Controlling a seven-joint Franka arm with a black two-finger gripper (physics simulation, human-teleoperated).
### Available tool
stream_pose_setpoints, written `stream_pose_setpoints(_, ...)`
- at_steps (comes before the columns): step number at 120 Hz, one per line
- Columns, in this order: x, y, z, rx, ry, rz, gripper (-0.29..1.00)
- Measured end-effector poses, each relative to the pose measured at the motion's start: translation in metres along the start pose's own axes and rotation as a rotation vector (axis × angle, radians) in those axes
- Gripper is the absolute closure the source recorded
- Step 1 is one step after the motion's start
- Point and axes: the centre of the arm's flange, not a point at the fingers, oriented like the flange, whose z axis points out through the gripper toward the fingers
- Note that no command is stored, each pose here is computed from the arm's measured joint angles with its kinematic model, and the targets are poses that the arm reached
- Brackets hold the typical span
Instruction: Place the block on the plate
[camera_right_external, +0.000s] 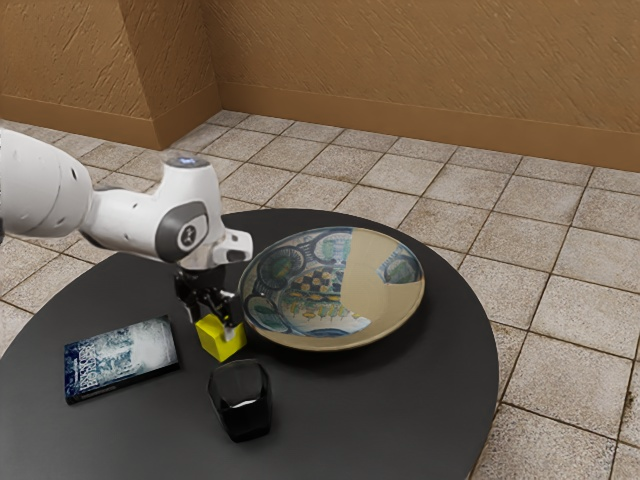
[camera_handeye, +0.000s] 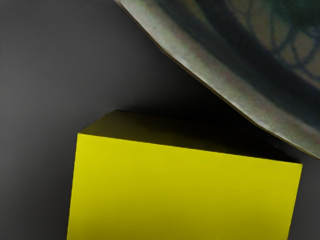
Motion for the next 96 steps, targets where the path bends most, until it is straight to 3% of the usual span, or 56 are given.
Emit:
stream_pose_setpoints(15,0.004,0.002,0.005,0.001,-0.002,0.012,0.03)
stream_pose_setpoints(42,0.007,0.005,0.009,0.001,0.004,0.021,0.26)
stream_pose_setpoints(96,0.004,0.001,-0.006,0.012,0.033,0.003,0.41)
